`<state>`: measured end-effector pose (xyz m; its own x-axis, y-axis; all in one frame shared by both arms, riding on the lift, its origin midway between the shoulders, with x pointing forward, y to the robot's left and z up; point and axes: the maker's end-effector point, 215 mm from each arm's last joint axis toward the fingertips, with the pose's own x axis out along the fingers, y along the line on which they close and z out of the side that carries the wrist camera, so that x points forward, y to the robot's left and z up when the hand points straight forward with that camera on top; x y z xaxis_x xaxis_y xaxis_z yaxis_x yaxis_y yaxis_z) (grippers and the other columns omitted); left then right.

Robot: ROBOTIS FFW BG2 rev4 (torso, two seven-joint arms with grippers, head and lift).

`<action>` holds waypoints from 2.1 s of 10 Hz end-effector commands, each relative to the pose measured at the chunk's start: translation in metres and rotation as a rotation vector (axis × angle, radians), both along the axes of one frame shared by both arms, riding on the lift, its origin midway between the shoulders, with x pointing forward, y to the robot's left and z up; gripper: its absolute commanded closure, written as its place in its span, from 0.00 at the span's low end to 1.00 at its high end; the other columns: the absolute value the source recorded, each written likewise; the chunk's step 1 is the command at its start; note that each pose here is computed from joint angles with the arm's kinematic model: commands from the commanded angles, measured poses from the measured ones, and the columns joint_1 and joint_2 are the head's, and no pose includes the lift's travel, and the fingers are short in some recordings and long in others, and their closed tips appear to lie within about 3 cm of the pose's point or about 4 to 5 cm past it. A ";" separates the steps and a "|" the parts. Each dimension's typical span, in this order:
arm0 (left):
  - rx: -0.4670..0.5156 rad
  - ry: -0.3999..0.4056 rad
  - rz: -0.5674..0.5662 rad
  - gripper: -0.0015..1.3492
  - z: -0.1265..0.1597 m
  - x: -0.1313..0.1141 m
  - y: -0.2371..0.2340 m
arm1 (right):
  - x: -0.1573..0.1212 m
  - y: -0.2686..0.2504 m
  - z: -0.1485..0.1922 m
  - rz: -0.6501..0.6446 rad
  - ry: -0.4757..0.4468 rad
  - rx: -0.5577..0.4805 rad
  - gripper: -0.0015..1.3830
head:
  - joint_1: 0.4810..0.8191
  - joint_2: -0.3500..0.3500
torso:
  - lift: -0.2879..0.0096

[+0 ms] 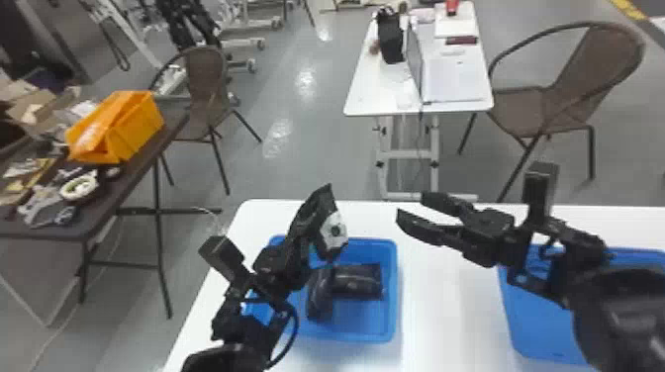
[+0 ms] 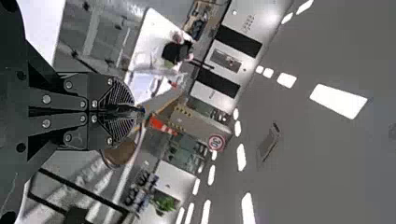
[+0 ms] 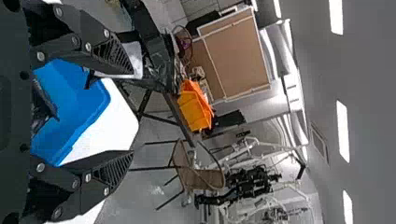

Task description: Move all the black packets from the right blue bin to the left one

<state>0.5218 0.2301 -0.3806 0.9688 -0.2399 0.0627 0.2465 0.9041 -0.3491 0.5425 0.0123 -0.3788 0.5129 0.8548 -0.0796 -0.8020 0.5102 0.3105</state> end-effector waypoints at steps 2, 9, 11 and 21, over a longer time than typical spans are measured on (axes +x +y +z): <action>0.195 0.106 0.017 0.90 -0.059 -0.022 0.022 | 0.003 -0.045 -0.021 -0.088 0.038 -0.038 0.26 | 0.63 0.85 | 0.97; 0.122 -0.019 0.058 0.15 -0.021 -0.019 0.026 | 0.001 -0.178 -0.066 -0.484 0.041 -0.225 0.26 | 0.63 0.73 | 0.97; 0.141 -0.054 0.069 0.16 -0.001 -0.021 0.032 | -0.032 -0.262 -0.109 -0.725 0.117 -0.316 0.27 | 0.63 0.62 | 0.97; 0.133 -0.048 0.075 0.16 0.000 -0.024 0.037 | -0.063 -0.386 -0.201 -1.005 0.419 -0.643 0.26 | 0.63 0.35 | 0.97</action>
<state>0.4983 0.2686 -0.3806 0.9811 -0.1756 0.0807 0.1891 0.9588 -0.2119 0.4789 -0.3692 -0.5793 0.7532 -0.1459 -0.6415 0.1245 0.9891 -0.0788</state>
